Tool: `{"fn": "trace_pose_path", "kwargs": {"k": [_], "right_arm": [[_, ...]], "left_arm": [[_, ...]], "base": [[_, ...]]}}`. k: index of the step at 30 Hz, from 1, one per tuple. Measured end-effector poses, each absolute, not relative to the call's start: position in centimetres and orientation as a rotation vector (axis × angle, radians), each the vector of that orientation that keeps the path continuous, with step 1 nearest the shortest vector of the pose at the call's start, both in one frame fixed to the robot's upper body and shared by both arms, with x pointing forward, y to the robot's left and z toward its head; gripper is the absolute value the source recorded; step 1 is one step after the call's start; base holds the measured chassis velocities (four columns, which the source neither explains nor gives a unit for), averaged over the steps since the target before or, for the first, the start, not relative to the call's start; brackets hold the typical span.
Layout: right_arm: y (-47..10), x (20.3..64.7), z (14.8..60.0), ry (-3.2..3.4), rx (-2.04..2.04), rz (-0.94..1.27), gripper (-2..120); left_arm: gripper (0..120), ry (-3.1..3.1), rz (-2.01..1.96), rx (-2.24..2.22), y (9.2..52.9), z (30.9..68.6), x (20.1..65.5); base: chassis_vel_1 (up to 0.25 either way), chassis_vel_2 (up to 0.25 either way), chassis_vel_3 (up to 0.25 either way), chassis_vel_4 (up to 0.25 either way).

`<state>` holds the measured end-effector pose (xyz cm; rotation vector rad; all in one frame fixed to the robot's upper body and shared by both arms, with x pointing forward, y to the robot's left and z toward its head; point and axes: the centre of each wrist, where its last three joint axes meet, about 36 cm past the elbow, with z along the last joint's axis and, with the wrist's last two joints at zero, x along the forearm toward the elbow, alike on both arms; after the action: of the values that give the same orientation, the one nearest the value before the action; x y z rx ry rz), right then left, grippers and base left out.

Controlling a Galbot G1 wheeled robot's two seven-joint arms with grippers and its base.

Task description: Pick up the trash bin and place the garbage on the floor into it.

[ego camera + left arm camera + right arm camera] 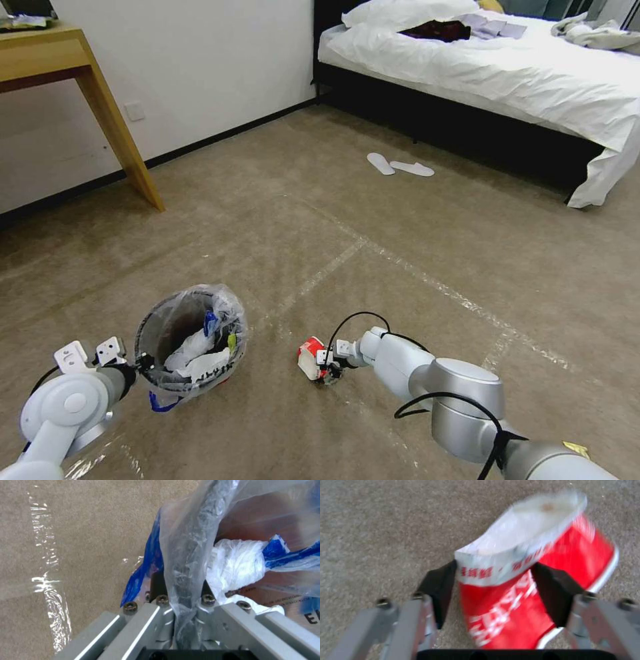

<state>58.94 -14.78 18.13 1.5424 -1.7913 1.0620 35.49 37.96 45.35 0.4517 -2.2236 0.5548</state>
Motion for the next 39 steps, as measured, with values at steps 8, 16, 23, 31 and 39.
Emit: {"fn": "trace_pose_path", "kwargs": {"k": [8, 16, 23, 31, 39], "right_arm": [[-14.8, 58.3, 17.6, -1.807, 1.528, 1.047, 26], [-14.2, 58.0, 17.4, -1.863, 1.539, 0.981, 0], [-15.1, 60.0, 19.3, -2.019, 1.487, 0.886, 0], [-17.2, 63.2, 23.3, -2.36, 1.339, 0.707, 0], [-21.8, 69.3, 33.7, -2.856, 1.26, 0.602, 0]], "left_arm": [[1, -2.234, 0.546, 0.452, 37.9, 45.3, 35.5], [1, -2.239, 0.541, 0.45, 38.0, 45.4, 35.7], [1, -2.235, 0.538, 0.455, 38.1, 45.4, 35.6], [1, -2.232, 0.543, 0.453, 37.9, 45.5, 35.7], [1, -2.227, 0.539, 0.45, 38.0, 45.7, 36.2]], "base": [[0.0, 0.0, 0.0, 0.0], [0.0, 0.0, 0.0, 0.0], [0.0, 0.0, 0.0, 0.0], [0.0, 0.0, 0.0, 0.0], [0.0, 0.0, 0.0, 0.0]]}}
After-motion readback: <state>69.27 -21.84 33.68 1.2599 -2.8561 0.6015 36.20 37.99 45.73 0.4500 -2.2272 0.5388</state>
